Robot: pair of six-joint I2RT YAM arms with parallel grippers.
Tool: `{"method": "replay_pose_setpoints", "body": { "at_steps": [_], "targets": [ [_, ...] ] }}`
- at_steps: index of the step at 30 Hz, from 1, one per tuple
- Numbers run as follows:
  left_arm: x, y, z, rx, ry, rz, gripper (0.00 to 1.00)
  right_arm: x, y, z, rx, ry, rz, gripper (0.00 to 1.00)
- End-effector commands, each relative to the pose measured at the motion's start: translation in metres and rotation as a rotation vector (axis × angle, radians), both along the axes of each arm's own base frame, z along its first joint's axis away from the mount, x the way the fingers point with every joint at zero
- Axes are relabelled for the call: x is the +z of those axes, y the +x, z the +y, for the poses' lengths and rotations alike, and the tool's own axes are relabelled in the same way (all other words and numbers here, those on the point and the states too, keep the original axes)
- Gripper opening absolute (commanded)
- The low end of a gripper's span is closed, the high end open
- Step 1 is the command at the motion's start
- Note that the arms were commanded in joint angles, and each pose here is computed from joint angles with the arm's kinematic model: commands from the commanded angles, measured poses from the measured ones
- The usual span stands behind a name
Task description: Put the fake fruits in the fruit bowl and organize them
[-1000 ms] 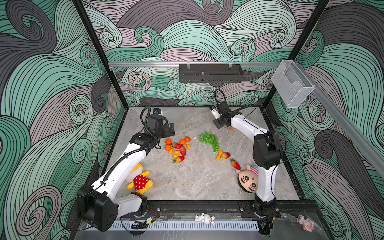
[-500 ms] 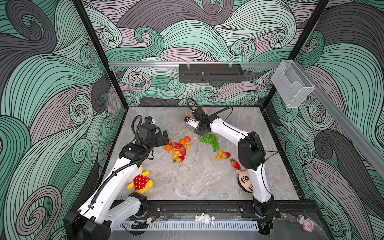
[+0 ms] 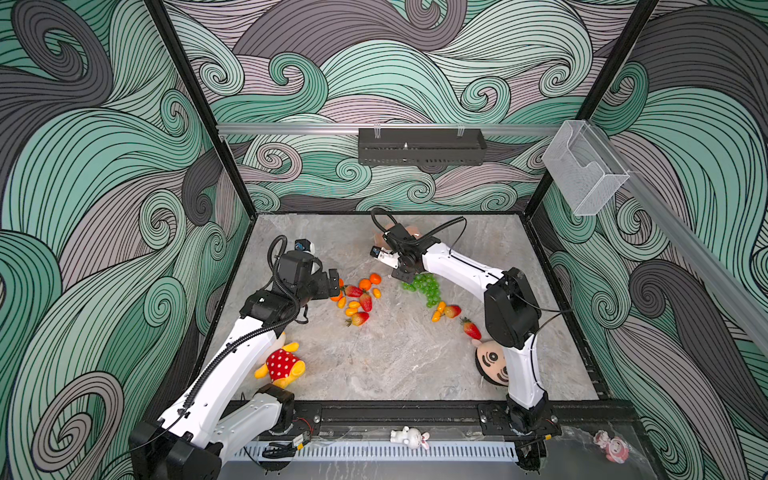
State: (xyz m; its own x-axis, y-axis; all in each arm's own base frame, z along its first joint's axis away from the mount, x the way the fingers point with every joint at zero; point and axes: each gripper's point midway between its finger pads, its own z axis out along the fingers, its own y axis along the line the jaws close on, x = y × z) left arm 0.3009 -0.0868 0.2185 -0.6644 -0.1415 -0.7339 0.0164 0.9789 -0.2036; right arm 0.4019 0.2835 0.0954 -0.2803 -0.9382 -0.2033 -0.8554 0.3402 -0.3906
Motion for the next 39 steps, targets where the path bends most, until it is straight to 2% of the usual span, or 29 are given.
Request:
{"method": "replay_pose_setpoints", "body": {
  "at_steps": [1,4,15,22,27,32,39],
  "targets": [
    [0.004,0.001,-0.009,-0.052,-0.029,-0.008,0.98,-0.009,-0.041,-0.018,-0.017,-0.053,0.118,0.00],
    [0.000,0.003,-0.020,-0.096,-0.061,0.010,0.99,-0.009,-0.042,-0.017,-0.013,-0.041,0.116,0.00],
    [-0.003,0.006,-0.025,-0.116,-0.063,0.026,0.99,-0.023,0.002,0.022,-0.018,-0.048,0.083,0.00],
    [-0.003,0.006,-0.023,-0.109,-0.055,0.028,0.99,-0.029,-0.002,0.037,0.010,-0.042,0.107,0.18],
    [-0.003,0.006,-0.022,-0.106,-0.052,0.032,0.99,-0.021,-0.004,0.041,0.008,-0.013,0.106,0.26],
    [0.000,0.006,-0.023,-0.113,-0.053,0.026,0.99,0.002,-0.007,0.048,-0.018,0.077,0.110,0.31],
    [0.012,0.011,-0.049,-0.247,-0.103,-0.007,0.99,0.049,-0.015,0.044,-0.187,0.375,0.084,0.34]
  ]
}}
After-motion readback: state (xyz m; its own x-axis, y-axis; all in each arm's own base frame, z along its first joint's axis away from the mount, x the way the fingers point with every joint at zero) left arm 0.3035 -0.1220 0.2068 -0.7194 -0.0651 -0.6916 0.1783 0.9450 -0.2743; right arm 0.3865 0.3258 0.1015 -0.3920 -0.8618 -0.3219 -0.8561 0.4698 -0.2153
